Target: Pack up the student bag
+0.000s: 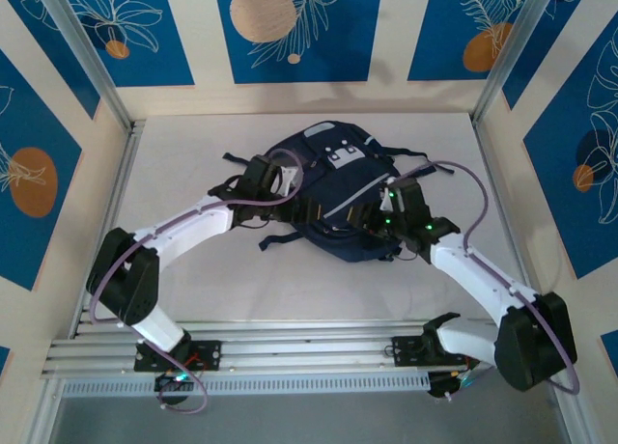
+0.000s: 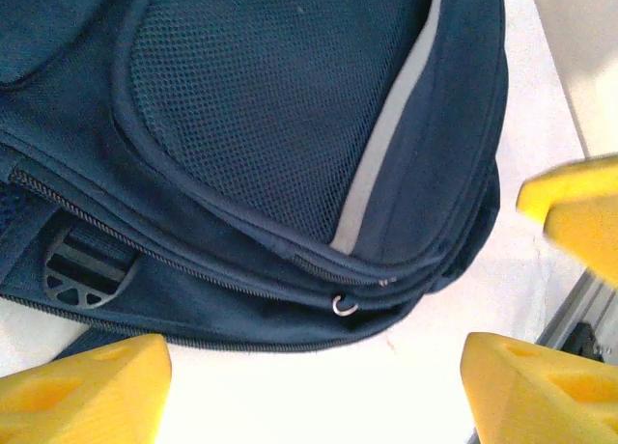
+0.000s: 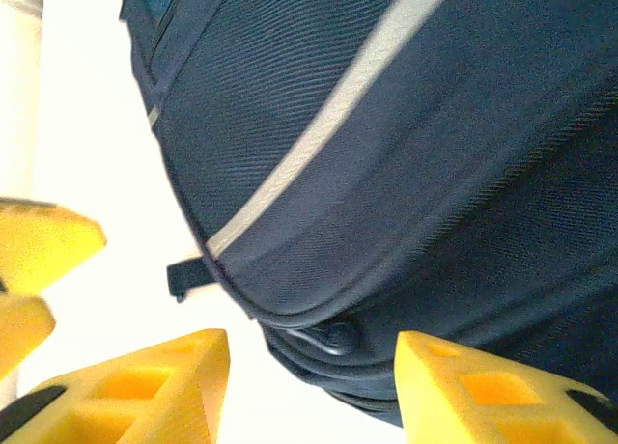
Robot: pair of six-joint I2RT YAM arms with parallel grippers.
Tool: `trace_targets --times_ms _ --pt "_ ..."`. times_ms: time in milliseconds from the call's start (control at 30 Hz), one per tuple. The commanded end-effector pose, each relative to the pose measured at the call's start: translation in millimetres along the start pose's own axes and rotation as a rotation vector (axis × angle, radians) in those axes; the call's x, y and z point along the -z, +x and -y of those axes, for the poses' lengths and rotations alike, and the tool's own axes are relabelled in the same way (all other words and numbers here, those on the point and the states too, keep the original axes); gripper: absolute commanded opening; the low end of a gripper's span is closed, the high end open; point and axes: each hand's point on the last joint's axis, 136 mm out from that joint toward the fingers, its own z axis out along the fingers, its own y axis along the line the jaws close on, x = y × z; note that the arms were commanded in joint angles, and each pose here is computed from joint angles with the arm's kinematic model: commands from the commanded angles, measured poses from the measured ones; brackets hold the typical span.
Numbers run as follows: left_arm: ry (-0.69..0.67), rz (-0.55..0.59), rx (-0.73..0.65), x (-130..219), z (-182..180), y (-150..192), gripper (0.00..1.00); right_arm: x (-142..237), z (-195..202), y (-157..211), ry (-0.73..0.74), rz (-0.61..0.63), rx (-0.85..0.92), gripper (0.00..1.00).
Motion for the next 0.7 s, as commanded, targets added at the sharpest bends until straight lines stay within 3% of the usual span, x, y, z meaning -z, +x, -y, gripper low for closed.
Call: trace_targets --times_ms 0,133,333,667 --pt "0.022 0.050 0.047 -11 -4 -13 0.78 -6 -16 -5 0.014 0.004 0.188 0.51" --pt "0.060 0.050 0.083 -28 -1 -23 0.78 -18 -13 -7 0.059 -0.032 0.321 0.58" --pt "0.081 0.048 0.138 -47 -4 -29 0.76 -34 -13 5 0.034 -0.100 0.368 0.67" --pt "0.078 0.066 0.174 -60 -9 -38 0.72 -60 -10 33 0.080 -0.204 0.410 0.66"
